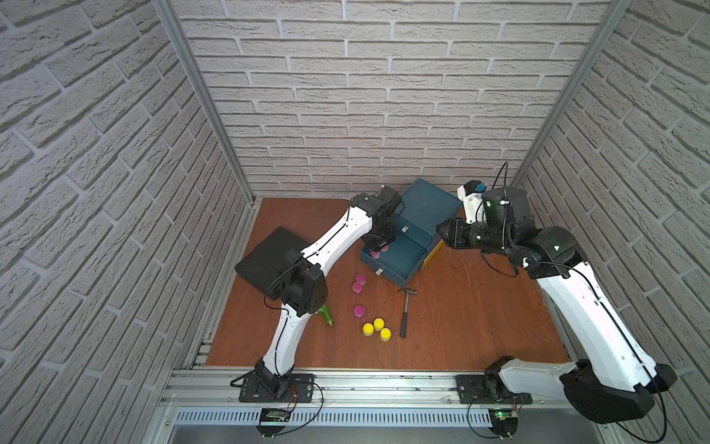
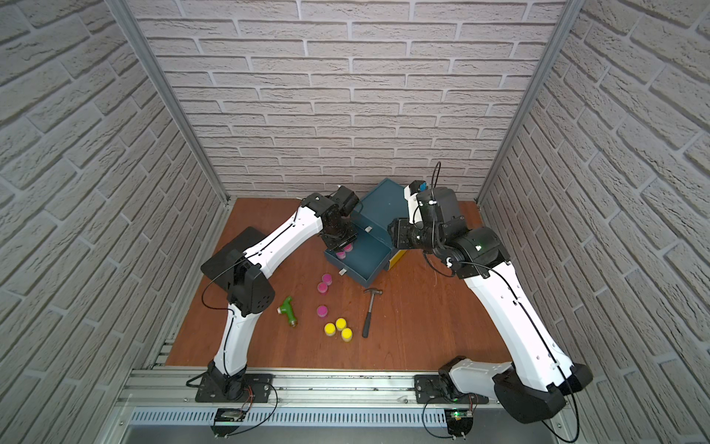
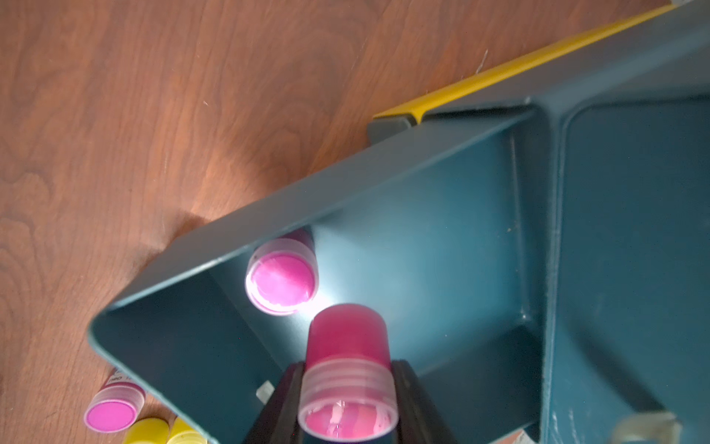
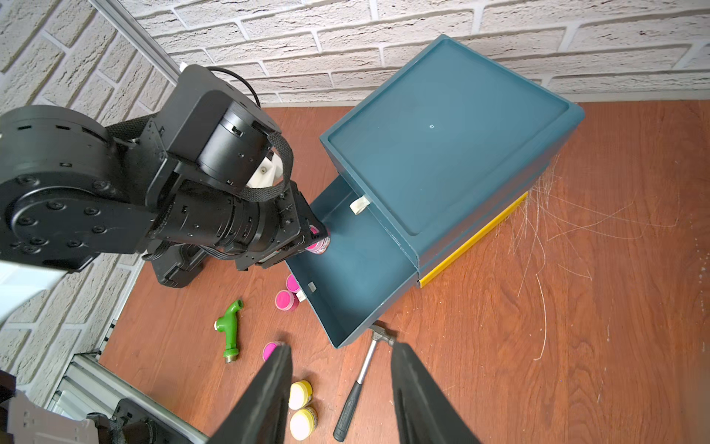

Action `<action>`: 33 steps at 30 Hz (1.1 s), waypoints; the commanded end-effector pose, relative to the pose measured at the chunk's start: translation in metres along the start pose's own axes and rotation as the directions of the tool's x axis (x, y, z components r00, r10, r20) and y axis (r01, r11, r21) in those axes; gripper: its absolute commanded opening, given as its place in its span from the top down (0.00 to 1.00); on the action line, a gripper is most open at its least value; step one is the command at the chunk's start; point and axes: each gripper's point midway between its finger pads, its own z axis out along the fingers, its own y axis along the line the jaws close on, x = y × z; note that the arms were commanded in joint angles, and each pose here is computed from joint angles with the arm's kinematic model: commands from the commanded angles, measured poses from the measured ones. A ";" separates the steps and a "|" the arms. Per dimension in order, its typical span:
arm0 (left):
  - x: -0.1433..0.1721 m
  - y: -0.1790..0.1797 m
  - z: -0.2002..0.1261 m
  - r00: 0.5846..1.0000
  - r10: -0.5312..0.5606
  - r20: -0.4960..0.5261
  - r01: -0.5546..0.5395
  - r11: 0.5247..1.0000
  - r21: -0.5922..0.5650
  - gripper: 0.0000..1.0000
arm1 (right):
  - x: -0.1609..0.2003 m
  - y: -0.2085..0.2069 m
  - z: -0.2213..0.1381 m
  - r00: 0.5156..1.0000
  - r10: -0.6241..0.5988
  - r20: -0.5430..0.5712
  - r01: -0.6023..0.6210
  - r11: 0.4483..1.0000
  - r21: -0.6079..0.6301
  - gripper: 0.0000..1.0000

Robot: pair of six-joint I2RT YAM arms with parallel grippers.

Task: Put the paint cans in the drawer according to color
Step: Place the paint can in the drawer.

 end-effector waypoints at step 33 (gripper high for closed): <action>0.000 0.012 0.010 1.000 0.011 -0.003 -0.011 0.998 -0.069 0.40 | -0.005 0.000 -0.001 0.999 0.004 0.033 -0.004 1.000 -0.007 0.52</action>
